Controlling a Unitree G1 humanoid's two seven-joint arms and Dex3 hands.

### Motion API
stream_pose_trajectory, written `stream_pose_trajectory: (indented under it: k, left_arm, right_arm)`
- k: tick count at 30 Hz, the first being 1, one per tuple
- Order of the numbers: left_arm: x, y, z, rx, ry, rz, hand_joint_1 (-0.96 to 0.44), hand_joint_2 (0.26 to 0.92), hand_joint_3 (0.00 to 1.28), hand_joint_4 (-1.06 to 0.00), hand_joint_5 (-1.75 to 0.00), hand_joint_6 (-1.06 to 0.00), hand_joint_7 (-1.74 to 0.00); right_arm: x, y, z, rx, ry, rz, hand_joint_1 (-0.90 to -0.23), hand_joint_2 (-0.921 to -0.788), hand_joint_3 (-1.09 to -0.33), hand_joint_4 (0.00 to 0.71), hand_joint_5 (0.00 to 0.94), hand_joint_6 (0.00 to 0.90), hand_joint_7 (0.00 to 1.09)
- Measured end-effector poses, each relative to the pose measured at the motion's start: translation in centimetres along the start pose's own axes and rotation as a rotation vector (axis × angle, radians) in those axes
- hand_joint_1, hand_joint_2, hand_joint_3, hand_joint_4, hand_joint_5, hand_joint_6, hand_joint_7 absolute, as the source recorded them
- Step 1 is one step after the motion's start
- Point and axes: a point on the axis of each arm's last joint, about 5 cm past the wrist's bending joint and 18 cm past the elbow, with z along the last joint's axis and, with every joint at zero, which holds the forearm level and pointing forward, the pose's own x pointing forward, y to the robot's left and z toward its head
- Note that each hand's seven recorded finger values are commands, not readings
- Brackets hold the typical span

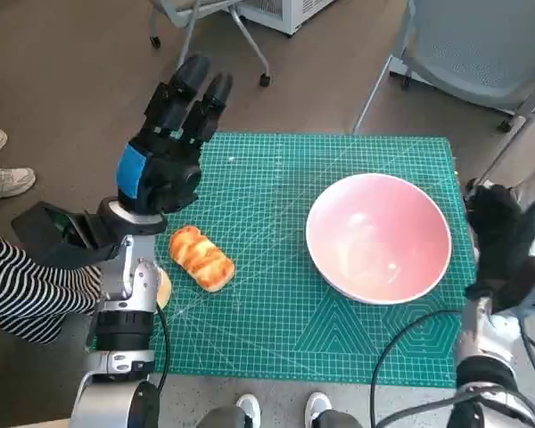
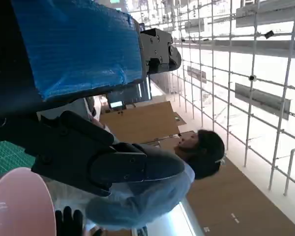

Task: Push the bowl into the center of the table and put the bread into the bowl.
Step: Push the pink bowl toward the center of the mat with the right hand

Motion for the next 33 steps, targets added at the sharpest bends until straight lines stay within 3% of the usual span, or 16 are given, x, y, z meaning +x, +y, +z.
stream_pose_trajectory:
  k: [11, 22, 33]
  left_arm:
    - [-0.2, 0.1, 0.5, 0.010, -0.015, 0.007, -0.74, 0.921, 0.37, -0.09, -0.02, 0.00, -0.37]
    - [-0.3, 0.3, 0.7, 0.011, -0.009, 0.009, -0.74, 0.921, 0.37, -0.09, -0.01, 0.00, -0.38]
    - [-0.6, 0.7, 1.0, 0.031, -0.002, 0.013, -0.73, 0.921, 0.37, -0.09, -0.01, 0.00, -0.40]
  right_arm:
    - [0.75, 1.8, 0.3, 0.062, -0.001, 0.056, -0.621, -0.921, -0.895, 0.053, 0.005, 0.042, 0.39]
    - [0.66, 4.6, -0.3, 0.111, 0.017, 0.125, -0.618, -0.921, -0.896, 0.087, 0.015, 0.052, 0.39]
    - [0.68, 6.4, -0.4, 0.135, 0.003, 0.183, -0.612, -0.921, -0.905, 0.086, 0.008, 0.041, 0.39]
